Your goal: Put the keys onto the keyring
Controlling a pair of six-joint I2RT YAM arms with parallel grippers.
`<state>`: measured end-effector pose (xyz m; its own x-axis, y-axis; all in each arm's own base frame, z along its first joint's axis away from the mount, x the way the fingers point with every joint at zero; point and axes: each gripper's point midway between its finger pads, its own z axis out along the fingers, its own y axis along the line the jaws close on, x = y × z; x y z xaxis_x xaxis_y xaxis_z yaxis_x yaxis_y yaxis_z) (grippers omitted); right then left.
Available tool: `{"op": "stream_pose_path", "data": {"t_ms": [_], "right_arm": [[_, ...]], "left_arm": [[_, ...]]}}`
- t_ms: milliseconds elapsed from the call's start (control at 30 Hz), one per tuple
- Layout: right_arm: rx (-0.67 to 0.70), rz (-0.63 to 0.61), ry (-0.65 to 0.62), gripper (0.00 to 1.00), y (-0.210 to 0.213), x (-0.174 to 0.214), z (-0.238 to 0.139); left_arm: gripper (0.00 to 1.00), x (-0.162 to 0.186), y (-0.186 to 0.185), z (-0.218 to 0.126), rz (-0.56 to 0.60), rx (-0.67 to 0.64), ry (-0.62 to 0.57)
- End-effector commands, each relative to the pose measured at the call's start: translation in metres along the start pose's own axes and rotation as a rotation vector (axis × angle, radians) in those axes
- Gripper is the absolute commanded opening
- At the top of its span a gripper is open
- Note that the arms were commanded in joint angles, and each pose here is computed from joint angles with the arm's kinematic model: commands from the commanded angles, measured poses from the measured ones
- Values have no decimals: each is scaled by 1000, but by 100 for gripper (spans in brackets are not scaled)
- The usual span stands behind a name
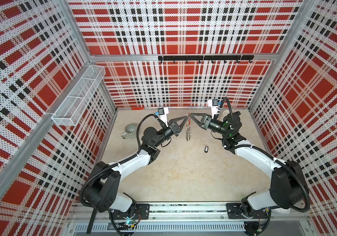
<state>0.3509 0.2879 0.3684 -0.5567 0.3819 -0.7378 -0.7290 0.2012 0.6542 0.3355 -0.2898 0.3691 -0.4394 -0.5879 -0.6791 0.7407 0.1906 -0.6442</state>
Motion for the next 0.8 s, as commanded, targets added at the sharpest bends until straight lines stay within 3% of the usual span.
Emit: {"op": "stream_pose_path", "data": {"t_ms": [0,233,600,700,767], "right_arm": [[-82,-31,-13,21,24,-9,6],[-76,-42,-13,21,25,-9,5],[-15,-82,-14,23,20,-10,2],[48,-108,-18,23,12,-10,-2],[164,-142,-19,23,-5,-10,-8]], "left_arm": [[0,-21,-32,-4,-9,108,-86],[0,-29,-38,-6,-83,144,-127],[0,-47,-19,-15,-280,90,-228],[0,-48,-18,-16,-288,87,-236],[0,-48,-17,-16,-287,85,-234]]}}
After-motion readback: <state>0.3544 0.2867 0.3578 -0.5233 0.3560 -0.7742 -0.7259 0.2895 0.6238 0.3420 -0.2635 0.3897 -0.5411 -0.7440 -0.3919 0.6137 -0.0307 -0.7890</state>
